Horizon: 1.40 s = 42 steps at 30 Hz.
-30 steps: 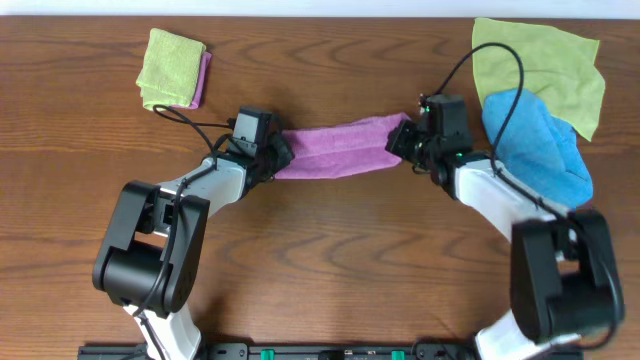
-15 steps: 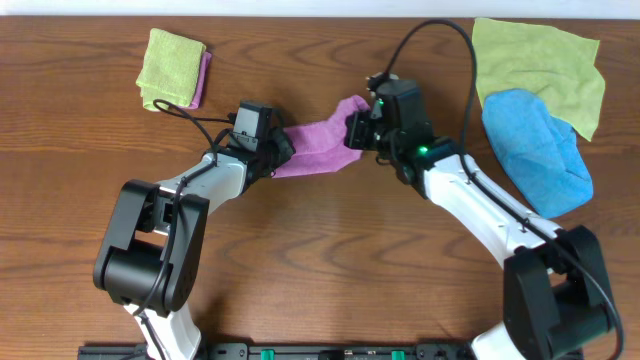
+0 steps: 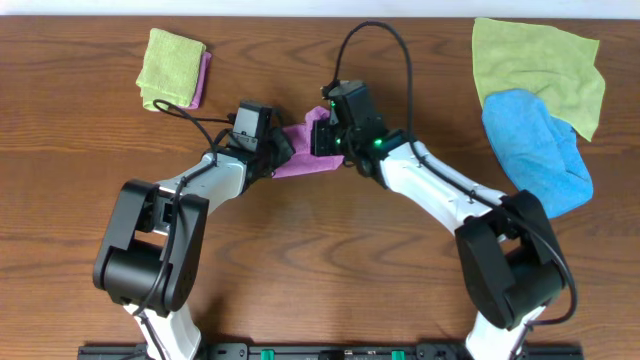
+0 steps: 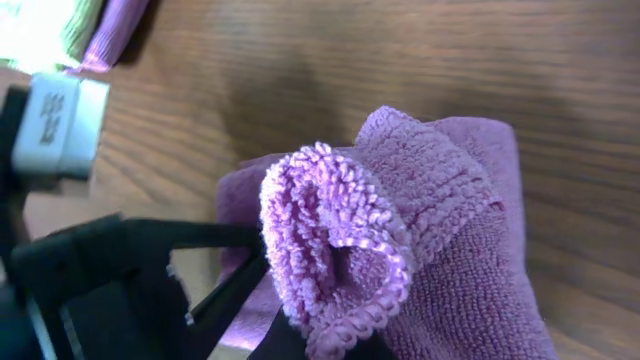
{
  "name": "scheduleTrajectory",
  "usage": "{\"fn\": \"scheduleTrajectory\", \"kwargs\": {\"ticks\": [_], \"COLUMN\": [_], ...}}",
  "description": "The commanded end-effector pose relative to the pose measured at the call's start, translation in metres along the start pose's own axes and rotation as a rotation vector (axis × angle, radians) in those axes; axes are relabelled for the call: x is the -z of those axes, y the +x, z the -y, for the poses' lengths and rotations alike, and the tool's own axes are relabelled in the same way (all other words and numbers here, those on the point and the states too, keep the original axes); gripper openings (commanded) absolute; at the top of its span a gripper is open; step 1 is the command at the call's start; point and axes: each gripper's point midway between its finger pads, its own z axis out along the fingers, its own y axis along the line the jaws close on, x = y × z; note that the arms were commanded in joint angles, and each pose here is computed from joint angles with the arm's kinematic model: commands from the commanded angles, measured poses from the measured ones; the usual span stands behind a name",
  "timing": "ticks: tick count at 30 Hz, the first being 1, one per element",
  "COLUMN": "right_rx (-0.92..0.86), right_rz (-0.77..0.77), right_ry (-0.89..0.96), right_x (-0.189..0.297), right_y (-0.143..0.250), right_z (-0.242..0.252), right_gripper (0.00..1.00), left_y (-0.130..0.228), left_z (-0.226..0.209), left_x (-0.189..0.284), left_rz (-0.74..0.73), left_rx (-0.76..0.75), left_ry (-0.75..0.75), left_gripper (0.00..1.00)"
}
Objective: Fold the cloth
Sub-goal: 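Fold the strip's right end toward the left gripper with the right gripper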
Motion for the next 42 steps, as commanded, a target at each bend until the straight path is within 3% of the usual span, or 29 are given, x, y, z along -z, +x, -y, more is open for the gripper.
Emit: {"fn": "scheduleTrajectory", "kwargs": {"ticks": [1,19,22,30,42], "right_rx": [0.051,0.103,0.114,0.148,0.148], "right_rz": [0.023,-0.028,-0.020,0.001,0.014], "right_ry": [0.005,-0.010,-0.026,-0.080,-0.099], "right_x": [-0.001,-0.037,-0.039,-0.037,-0.029], "right_y": [-0.006,0.028,0.029,0.027,0.019], "right_z": [-0.010,-0.026,-0.034,-0.063,-0.070], "right_gripper": [0.01,0.02,0.11,0.53,0.63], "left_y": [-0.018,-0.074,-0.076,-0.073,-0.091], "left_z": [0.011,0.007,0.005,0.002,-0.006], "left_x": [0.012,0.106,0.111,0.111,0.129], "left_rz": [0.039,0.222,0.229,0.216,0.275], "left_rx": [-0.010,-0.051,-0.045,-0.040,-0.011], "left_ry": [0.032,-0.001,-0.003,-0.015,-0.020], "left_gripper": [0.06,0.06,0.06,0.06,0.06]}}
